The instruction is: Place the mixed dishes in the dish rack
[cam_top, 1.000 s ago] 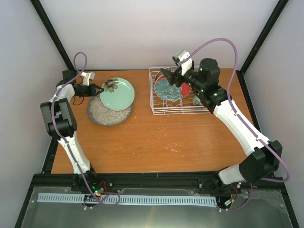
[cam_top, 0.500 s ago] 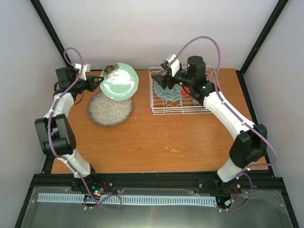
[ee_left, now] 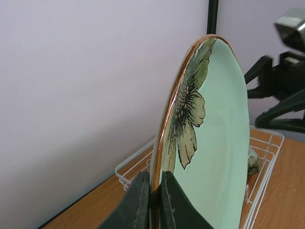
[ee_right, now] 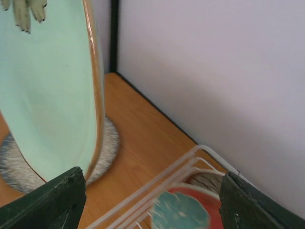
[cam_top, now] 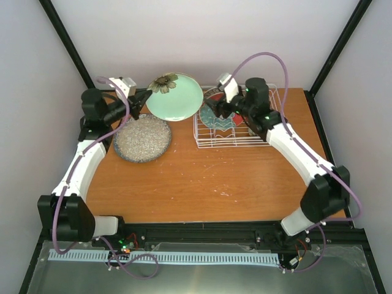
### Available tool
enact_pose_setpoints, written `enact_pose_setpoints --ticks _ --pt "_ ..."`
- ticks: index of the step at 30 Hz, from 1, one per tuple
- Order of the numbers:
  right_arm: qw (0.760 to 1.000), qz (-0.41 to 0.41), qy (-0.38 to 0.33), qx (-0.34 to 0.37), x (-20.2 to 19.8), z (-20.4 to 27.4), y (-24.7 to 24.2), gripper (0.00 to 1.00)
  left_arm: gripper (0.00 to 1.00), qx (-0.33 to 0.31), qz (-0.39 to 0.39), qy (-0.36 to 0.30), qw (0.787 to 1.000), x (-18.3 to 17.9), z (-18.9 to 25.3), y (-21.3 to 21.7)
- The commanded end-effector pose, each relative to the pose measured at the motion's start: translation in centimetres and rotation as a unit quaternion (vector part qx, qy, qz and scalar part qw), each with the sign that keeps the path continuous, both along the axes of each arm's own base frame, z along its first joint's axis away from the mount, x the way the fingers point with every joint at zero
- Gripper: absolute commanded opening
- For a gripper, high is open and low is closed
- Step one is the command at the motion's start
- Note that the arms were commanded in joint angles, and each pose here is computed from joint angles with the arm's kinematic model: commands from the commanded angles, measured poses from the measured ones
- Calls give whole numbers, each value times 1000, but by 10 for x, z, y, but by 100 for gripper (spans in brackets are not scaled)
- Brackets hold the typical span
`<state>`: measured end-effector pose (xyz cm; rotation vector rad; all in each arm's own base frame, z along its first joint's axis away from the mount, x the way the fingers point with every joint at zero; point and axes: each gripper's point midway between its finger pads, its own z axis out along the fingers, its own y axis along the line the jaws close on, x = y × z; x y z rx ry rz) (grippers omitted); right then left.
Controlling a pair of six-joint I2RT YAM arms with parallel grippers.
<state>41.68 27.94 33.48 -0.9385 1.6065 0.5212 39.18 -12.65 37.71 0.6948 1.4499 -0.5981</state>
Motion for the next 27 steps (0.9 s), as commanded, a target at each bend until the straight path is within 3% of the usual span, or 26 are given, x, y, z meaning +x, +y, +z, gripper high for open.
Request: enact_pose_setpoints --ticks 1,9,14,27 --pt "983 -141 -103 51 0 63 -66 77 1 18 36 -105 994 0 37 -17" --pt "922 -297 -208 137 -43 117 -148 77 1 37 61 -133 988 23 17 -89" --pt "889 -347 -239 180 -64 125 -178 77 1 54 90 -155 982 34 3 -119" --pt "901 -309 -219 213 -72 113 -167 77 1 69 73 -243 965 44 -5 -156"
